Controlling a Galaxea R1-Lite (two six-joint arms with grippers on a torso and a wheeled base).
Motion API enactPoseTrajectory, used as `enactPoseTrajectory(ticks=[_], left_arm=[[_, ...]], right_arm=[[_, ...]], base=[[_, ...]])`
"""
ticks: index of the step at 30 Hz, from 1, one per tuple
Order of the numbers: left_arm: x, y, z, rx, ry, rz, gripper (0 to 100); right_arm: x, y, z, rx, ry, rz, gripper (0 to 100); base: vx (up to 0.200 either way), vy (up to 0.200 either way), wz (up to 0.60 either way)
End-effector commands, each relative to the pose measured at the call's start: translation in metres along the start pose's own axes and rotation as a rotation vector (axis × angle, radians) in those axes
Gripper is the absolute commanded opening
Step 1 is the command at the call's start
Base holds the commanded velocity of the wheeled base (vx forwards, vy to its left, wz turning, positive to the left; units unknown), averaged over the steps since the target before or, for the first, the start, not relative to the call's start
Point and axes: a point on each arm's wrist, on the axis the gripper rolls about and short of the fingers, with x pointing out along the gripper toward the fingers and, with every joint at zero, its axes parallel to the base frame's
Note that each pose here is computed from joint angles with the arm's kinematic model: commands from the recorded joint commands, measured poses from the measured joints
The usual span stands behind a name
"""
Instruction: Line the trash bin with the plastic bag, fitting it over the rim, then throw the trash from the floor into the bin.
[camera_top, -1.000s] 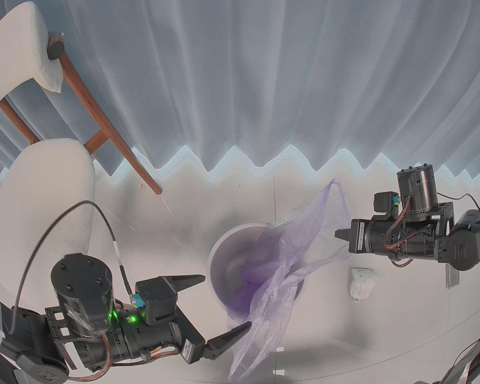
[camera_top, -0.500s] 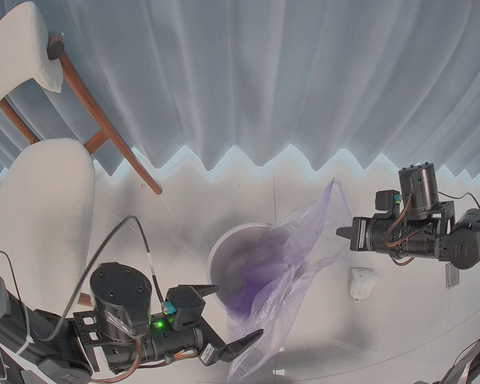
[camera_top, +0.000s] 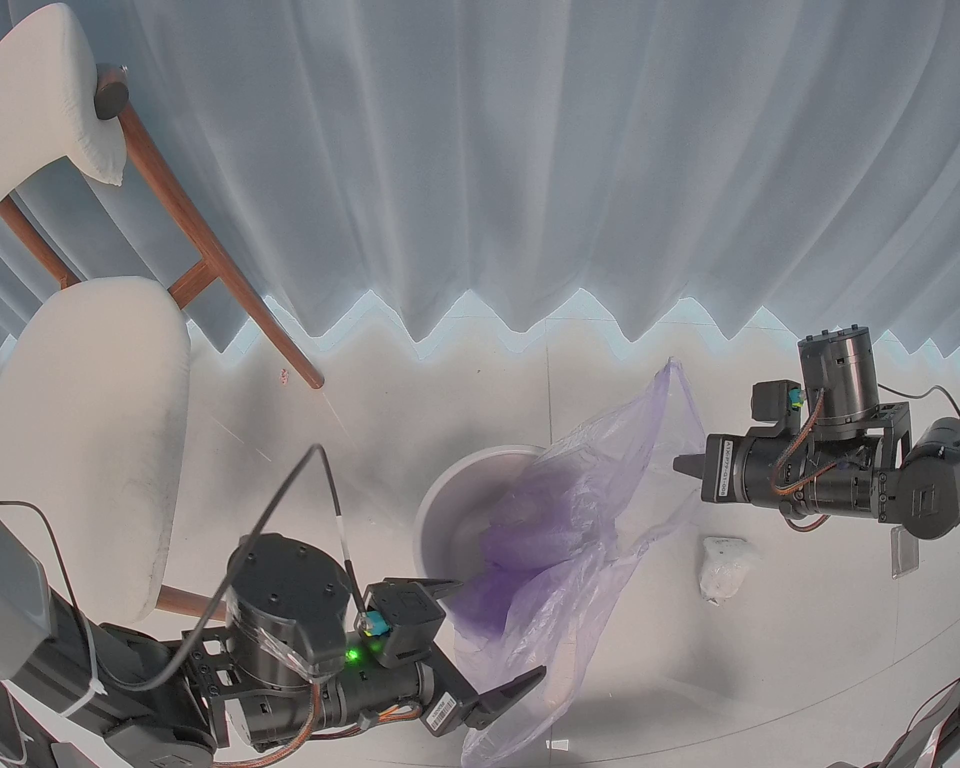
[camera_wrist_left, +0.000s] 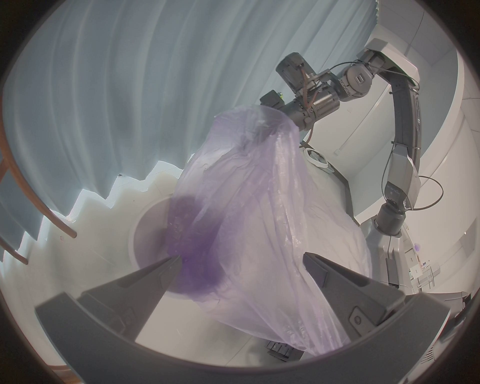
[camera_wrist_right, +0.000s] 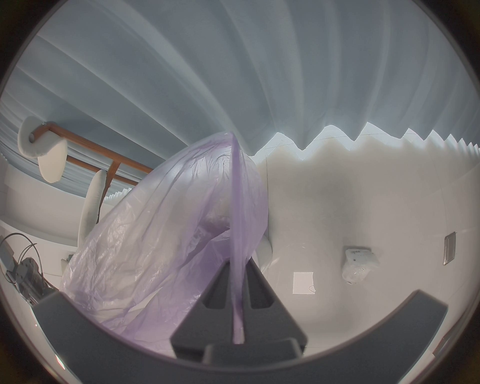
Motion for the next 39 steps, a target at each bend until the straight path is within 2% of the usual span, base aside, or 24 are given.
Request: enactPoseTrajectory(ticks=[1, 8, 9, 14, 21, 23, 32, 36, 38, 39], left_arm=[[0.005, -0.003, -0.004, 0.005, 0.020, -0.010, 100], [0.021, 0.000, -0.004, 0.000, 0.032, 0.002, 100], [0.023, -0.001, -0.003, 0.003, 0.029, 0.006, 0], [0.027, -0.002, 0.001, -0.001, 0.016, 0.018, 0], [0.020, 0.008, 0.004, -0.078, 0.007, 0.113, 0], [0.007, 0.016, 0.004, -0.111, 0.001, 0.177, 0], [-0.034, 0.031, 0.004, -0.160, -0.035, 0.234, 0], [-0.039, 0.022, 0.010, -0.352, -0.088, 0.174, 0], [-0.039, 0.022, 0.010, -0.352, -0.088, 0.174, 0], [-0.039, 0.023, 0.017, -0.452, -0.126, 0.151, 0]], right_arm=[[0.000, 0.001, 0.000, -0.001, -0.002, 0.002, 0], [-0.002, 0.001, 0.001, -0.001, -0.007, 0.004, 0], [-0.003, 0.001, 0.001, -0.001, -0.008, 0.005, 0], [-0.005, 0.000, 0.000, 0.000, -0.007, 0.003, 0], [-0.013, -0.002, -0.006, 0.002, 0.003, -0.001, 0], [-0.019, -0.003, -0.009, 0.004, 0.002, -0.002, 0], [-0.027, 0.008, -0.022, -0.023, 0.032, 0.038, 0], [-0.024, 0.014, -0.047, -0.023, 0.116, 0.060, 0], [-0.024, 0.014, -0.047, -0.023, 0.116, 0.060, 0], [-0.020, 0.012, -0.053, -0.019, 0.144, 0.051, 0]], base=[[0.000, 0.000, 0.00], [0.000, 0.000, 0.00], [0.000, 0.000, 0.00], [0.000, 0.000, 0.00], [0.000, 0.000, 0.00], [0.000, 0.000, 0.00], [0.000, 0.000, 0.00], [0.000, 0.000, 0.00], [0.000, 0.000, 0.00], [0.000, 0.000, 0.00]])
